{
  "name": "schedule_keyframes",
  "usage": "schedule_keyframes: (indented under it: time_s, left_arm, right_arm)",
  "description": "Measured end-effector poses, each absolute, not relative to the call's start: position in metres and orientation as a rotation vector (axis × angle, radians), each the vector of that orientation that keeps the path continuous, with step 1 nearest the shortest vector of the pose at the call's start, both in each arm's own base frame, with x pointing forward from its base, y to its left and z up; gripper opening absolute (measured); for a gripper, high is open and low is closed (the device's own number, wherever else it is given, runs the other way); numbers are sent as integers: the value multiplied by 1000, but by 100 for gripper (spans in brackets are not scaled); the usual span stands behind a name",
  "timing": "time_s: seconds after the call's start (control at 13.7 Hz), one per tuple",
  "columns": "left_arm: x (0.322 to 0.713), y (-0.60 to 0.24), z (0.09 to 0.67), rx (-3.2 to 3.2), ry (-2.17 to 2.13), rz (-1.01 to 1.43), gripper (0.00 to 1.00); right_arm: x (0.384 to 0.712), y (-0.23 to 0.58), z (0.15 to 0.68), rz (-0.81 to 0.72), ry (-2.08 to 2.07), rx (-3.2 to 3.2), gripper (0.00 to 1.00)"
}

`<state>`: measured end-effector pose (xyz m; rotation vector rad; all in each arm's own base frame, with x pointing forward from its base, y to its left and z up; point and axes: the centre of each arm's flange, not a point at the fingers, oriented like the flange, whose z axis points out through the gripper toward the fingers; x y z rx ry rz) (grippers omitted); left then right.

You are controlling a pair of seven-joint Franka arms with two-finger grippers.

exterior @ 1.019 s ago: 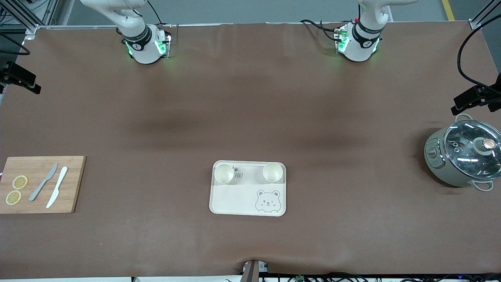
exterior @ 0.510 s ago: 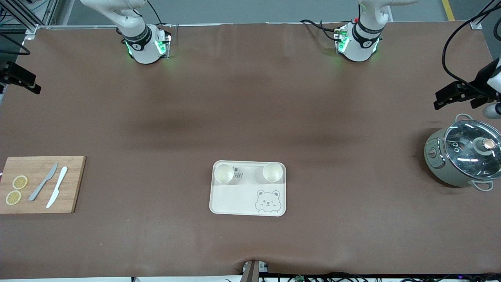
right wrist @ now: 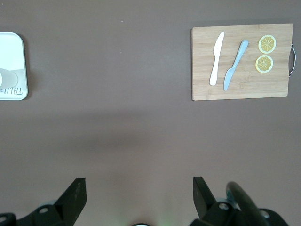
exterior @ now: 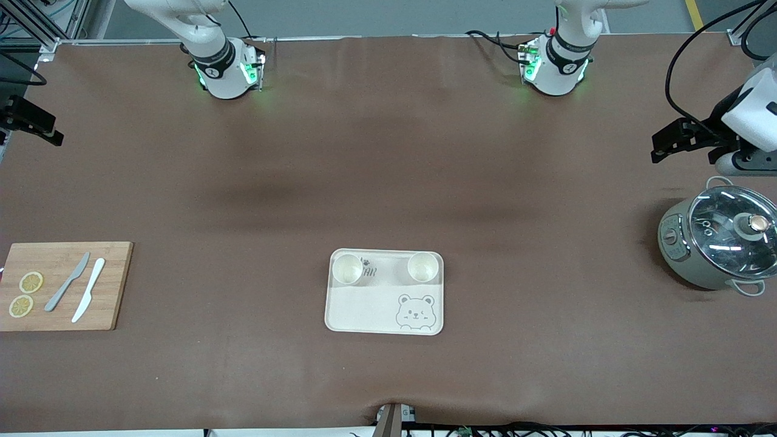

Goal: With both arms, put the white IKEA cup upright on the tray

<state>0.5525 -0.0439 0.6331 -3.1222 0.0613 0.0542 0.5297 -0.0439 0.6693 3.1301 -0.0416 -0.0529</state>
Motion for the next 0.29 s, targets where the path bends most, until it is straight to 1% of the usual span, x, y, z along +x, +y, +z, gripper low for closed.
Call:
schedule_keyframes:
  time_s: [0.29]
  left_arm:
    - [552, -41, 640, -3123, 53, 32, 100]
  right_arm:
    - [530, -44, 669, -53, -42, 3130, 100]
